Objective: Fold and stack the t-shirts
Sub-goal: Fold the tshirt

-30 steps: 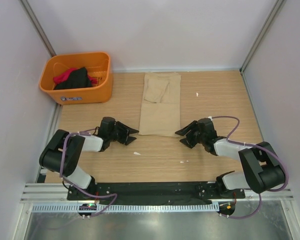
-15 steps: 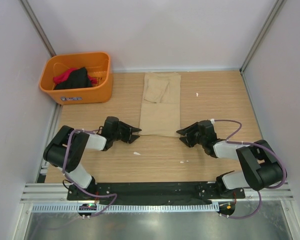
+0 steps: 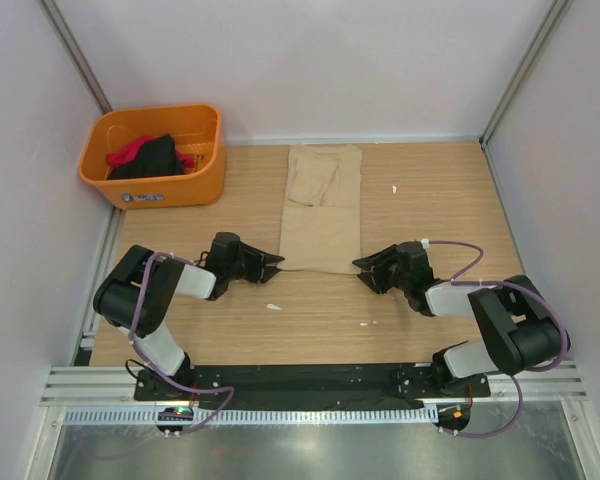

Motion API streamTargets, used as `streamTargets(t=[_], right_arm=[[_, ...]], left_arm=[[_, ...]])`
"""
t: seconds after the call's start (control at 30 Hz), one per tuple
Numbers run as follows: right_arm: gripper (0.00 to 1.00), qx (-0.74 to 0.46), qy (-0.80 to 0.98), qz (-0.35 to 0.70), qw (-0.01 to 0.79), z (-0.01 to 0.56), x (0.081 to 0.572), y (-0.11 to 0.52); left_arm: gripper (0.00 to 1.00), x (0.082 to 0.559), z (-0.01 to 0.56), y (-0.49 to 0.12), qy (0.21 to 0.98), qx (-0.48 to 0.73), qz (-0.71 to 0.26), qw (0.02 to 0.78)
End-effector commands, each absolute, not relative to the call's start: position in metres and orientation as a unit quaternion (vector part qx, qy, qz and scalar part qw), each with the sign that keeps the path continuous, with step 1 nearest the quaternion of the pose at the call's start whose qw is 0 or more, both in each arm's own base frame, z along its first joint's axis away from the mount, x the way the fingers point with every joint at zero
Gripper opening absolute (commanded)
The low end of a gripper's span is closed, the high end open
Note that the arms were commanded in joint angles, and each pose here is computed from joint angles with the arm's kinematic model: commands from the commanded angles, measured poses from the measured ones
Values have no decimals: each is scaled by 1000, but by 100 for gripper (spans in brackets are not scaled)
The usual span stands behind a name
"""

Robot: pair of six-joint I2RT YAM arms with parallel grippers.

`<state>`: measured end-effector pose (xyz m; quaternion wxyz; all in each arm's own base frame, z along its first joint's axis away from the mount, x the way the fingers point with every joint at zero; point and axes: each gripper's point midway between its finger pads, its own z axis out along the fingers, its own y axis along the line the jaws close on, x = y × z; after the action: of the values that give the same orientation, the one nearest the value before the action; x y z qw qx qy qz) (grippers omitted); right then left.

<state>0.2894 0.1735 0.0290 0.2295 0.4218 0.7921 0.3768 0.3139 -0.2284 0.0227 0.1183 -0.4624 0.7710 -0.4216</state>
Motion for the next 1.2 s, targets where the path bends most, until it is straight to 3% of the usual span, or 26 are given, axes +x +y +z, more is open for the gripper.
streamTargets(t=[0.0, 0.2, 0.33, 0.7, 1.17], right_arm=[[50, 435, 810, 326, 220, 2, 278, 161], [48, 439, 811, 321, 215, -3, 280, 162], [42, 440, 812, 318, 213, -6, 283, 163], [1, 427, 826, 309, 200, -11, 278, 162], [1, 309, 879, 311, 187, -4, 264, 166]], left_arm=[[35, 292, -30, -203, 793, -503, -326, 106], [29, 295, -29, -203, 793, -502, -326, 111], [23, 294, -31, -204, 794, -502, -326, 108], [0, 290, -34, -206, 802, -488, -328, 100], [0, 277, -25, -210, 840, -416, -334, 102]])
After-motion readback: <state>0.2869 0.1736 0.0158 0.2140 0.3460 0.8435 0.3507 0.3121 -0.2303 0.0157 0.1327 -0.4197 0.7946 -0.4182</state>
